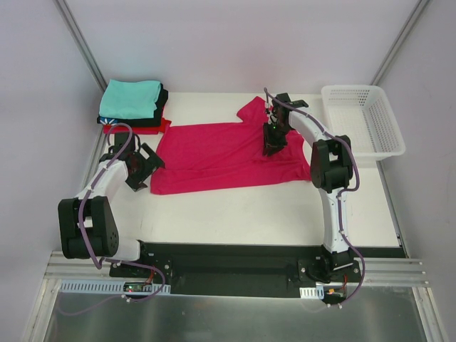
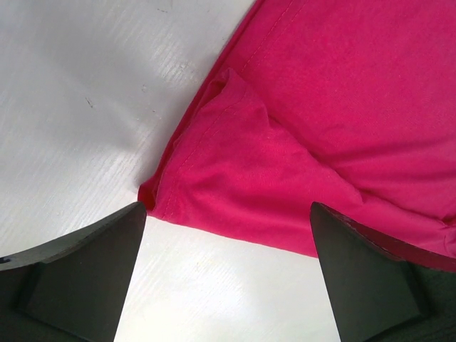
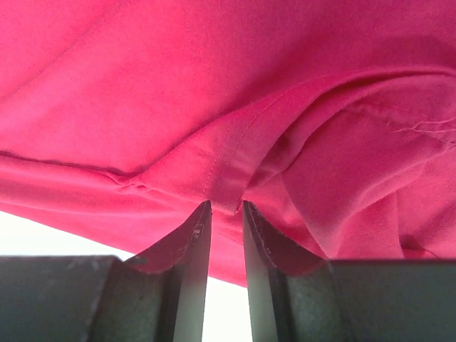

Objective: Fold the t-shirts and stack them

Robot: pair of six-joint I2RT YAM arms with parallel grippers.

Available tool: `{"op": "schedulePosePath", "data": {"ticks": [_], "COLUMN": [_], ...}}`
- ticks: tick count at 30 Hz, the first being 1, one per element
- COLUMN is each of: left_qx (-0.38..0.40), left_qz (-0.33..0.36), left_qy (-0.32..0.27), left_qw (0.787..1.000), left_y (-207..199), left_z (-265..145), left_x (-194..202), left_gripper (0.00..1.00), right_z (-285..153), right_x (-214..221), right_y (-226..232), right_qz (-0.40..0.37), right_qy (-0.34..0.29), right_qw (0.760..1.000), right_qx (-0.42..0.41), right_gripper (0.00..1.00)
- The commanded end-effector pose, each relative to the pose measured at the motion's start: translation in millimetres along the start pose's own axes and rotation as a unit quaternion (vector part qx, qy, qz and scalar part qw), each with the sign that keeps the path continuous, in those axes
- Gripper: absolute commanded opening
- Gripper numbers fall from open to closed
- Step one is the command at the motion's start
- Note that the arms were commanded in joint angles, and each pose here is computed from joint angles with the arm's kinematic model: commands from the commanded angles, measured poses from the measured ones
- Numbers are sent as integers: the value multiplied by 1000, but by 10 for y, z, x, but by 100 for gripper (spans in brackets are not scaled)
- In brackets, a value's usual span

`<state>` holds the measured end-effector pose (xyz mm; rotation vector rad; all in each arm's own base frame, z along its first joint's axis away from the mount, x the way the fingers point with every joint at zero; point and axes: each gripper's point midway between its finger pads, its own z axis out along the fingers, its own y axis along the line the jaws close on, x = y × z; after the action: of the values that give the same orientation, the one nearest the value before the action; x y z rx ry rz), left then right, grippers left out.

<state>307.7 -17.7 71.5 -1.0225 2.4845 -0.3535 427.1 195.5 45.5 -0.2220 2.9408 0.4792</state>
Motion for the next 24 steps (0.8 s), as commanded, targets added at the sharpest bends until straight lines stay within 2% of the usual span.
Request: {"op": "schedulePosePath", "data": {"ticks": [1, 5, 10, 24], "left_qx": [-2, -5, -5, -6], "left_qz": [16, 17, 16, 16], "left_qy": [-15, -18, -16, -16], "left_qw": [1000, 1000, 1000, 1000], "left_y": [-45, -41, -36, -23], "left_z": [-102, -121, -124, -131], "left_x": [-52, -65, -50, -39], "left_gripper": [99, 99, 99, 99], "right_z": [11, 48, 68, -59], "right_x": [14, 40, 38, -170], "right_y": [38, 37, 37, 126], "right_qz": [-6, -4, -2, -5], "right_qy": [1, 6, 4, -15], "right_qw": [1000, 1000, 1000, 1000], "right_qx": [-6, -8, -10, -14], "right_gripper": [27, 26, 13, 1]}}
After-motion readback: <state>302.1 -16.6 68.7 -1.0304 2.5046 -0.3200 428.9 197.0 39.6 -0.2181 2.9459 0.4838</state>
